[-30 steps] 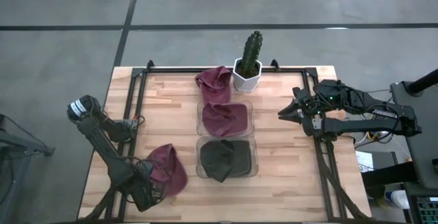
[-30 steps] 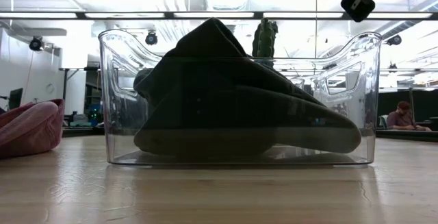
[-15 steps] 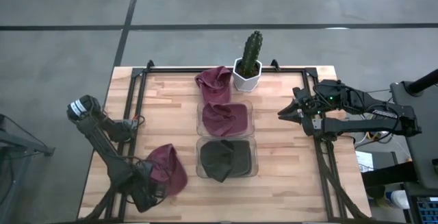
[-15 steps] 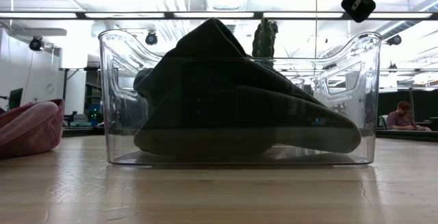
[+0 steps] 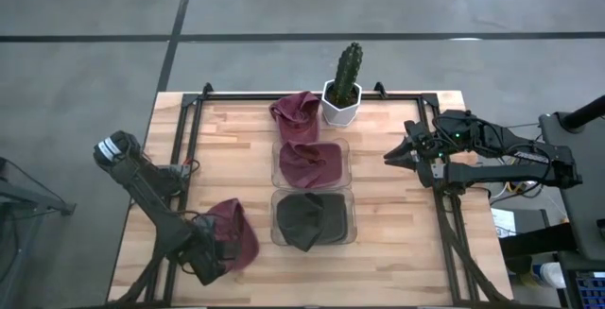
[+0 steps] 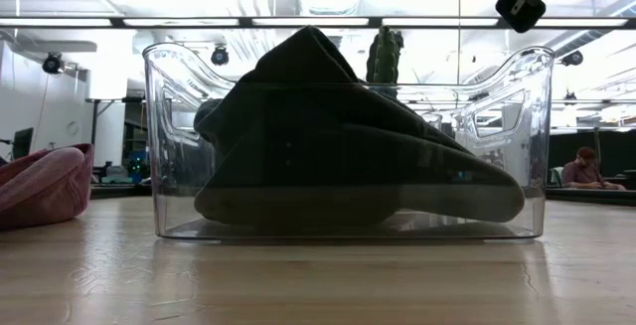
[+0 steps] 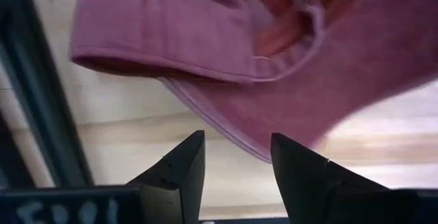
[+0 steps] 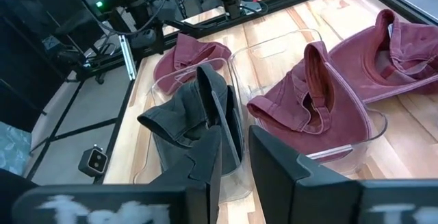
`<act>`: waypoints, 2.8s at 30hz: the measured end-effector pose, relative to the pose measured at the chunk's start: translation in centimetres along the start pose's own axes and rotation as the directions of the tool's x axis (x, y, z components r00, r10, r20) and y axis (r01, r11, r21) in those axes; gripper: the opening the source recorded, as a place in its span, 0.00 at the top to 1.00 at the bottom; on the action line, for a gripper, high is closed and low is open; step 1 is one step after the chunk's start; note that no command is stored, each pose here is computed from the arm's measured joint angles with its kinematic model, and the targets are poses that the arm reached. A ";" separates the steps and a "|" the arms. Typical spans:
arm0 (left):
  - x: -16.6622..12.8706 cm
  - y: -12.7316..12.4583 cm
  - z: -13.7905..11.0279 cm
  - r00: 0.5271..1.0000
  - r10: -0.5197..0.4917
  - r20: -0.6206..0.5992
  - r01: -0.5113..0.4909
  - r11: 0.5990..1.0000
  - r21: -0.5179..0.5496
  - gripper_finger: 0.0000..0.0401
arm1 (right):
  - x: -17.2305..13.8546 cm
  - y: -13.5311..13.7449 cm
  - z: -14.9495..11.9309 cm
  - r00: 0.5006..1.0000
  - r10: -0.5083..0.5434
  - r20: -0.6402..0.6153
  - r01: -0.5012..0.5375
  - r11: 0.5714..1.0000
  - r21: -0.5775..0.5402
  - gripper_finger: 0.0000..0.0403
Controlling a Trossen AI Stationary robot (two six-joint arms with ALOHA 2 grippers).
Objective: Pick & Place hat
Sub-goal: Put the bottom dark red cap into the top transparent bin
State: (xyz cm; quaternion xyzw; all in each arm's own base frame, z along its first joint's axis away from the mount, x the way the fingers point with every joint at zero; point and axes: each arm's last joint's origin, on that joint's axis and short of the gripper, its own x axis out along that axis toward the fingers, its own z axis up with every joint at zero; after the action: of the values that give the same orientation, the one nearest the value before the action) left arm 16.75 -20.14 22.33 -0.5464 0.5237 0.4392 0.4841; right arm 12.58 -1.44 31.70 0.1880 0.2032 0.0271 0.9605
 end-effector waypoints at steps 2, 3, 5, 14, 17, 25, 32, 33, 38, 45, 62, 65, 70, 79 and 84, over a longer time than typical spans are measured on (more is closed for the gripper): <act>0.2 0.2 0.1 0.999 0.039 -0.023 -0.040 0.999 -0.009 0.61 | 0.0 0.0 0.0 1.000 0.000 0.000 0.000 1.000 0.000 0.83; 0.3 0.3 0.1 0.998 0.055 -0.034 -0.055 0.998 -0.013 0.61 | 0.0 0.0 0.0 1.000 0.000 0.000 0.000 1.000 0.000 0.83; 0.4 0.3 0.1 0.997 0.062 -0.038 -0.063 0.998 -0.014 0.61 | 0.0 0.0 0.0 1.000 0.000 0.000 0.000 1.000 0.000 0.82; 1.8 0.5 0.8 0.998 0.059 -0.024 -0.060 0.998 -0.026 0.61 | 0.0 0.0 0.0 1.000 0.000 0.000 0.000 1.000 0.000 0.80; 2.8 0.7 1.0 0.998 0.048 -0.037 -0.049 0.998 -0.028 0.61 | 0.0 0.0 0.0 1.000 -0.001 0.000 0.001 1.000 0.000 0.81; 5.7 1.1 2.0 0.997 -0.035 -0.072 0.033 0.999 -0.033 0.60 | 0.0 0.0 0.0 1.000 0.000 0.000 0.000 1.000 0.008 0.81; 6.3 0.6 3.1 0.991 -0.131 -0.005 0.130 0.990 -0.045 0.60 | 0.0 0.0 0.0 1.000 0.000 0.000 0.000 0.999 0.045 0.79; 6.3 0.6 3.2 0.990 -0.140 0.003 0.140 0.989 -0.043 0.60 | 0.0 0.0 0.0 1.000 -0.001 0.001 0.001 0.999 0.049 0.79; 5.6 0.6 3.3 0.985 -0.175 0.004 0.175 0.984 -0.041 0.60 | 0.0 0.0 0.0 1.000 0.000 0.001 0.000 0.999 0.053 0.80; 4.4 0.6 3.6 0.963 -0.268 0.036 0.269 0.962 -0.034 0.60 | 0.0 0.0 0.0 1.000 0.000 0.002 0.000 0.999 0.052 0.82; 5.9 -0.1 4.4 0.873 -0.483 0.067 0.485 0.874 -0.019 0.64 | 0.0 0.0 0.1 1.000 0.001 0.006 -0.001 0.999 0.051 0.80; 6.4 0.0 4.6 0.865 -0.499 0.054 0.501 0.865 -0.026 0.73 | 0.0 0.0 0.2 1.000 0.004 0.016 -0.005 0.999 0.047 0.81; 6.5 0.3 4.8 0.883 -0.466 0.055 0.468 0.884 -0.021 0.95 | 0.0 0.1 0.2 1.000 0.006 0.022 -0.007 0.999 0.045 0.82; 2.4 1.3 5.1 0.918 -0.395 0.046 0.395 0.919 -0.003 0.98 | 0.0 0.1 0.2 1.000 0.006 0.022 -0.007 0.999 0.046 0.80; -4.6 2.4 6.0 0.933 -0.310 0.185 0.311 0.950 0.024 0.98 | 0.0 0.1 0.2 1.000 0.006 0.023 -0.007 0.999 0.045 0.81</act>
State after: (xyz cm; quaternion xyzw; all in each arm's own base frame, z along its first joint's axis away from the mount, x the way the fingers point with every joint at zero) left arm 14.19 -13.46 25.80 -0.5800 0.3819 0.4078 0.5928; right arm 12.68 -1.47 31.92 0.2107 0.1924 0.0234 0.9581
